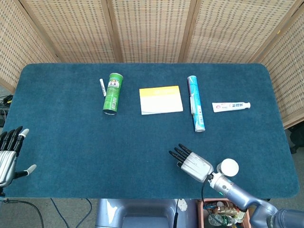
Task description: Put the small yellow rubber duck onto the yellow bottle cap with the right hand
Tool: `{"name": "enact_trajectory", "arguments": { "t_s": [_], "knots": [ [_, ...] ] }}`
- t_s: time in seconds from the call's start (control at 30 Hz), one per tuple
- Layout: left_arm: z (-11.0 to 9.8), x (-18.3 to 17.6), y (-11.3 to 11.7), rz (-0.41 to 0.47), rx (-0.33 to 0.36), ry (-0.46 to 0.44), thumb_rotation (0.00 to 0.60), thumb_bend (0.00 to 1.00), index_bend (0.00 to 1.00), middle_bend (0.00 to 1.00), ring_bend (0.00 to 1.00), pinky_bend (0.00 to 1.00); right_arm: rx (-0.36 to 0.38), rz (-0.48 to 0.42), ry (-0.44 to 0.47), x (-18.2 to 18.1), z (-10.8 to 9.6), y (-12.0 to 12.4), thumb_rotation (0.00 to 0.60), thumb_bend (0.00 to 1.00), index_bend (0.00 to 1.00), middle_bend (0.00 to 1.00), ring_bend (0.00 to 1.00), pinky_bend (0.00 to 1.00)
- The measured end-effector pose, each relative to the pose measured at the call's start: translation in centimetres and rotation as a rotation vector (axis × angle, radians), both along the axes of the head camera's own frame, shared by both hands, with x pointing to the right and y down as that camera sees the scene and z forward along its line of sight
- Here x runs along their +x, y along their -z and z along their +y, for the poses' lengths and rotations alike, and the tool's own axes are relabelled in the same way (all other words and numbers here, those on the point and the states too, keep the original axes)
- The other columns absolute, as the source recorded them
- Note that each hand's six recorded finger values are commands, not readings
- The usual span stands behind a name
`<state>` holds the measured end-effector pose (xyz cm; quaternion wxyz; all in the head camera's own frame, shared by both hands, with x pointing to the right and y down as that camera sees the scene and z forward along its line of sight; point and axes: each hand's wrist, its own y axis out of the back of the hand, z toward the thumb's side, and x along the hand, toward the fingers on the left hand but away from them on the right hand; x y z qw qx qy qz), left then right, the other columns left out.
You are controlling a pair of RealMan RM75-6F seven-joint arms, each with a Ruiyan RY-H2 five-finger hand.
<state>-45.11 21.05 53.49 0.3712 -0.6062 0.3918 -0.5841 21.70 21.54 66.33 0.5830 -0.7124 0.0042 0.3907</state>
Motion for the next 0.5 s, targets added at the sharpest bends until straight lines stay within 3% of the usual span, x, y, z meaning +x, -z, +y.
{"name": "enact_trajectory", "arguments": {
  "t_s": [0.43,0.5],
  "knots": [
    [0.01,0.07,-0.13,-0.001,-0.004,0.001,0.6,0.0,0.0,0.0,0.0,0.0,0.005,0.019,0.002,0.81,0.7,-0.65,0.6,0.32,0.48,0.0,0.0,0.0],
    [-0.02,0.05,-0.13,-0.001,-0.004,0.002,0.6,0.0,0.0,0.0,0.0,0.0,0.006,0.021,0.007,0.86,0.78,-0.68,0.6,0.32,0.42,0.0,0.0,0.0]
  ]
}}
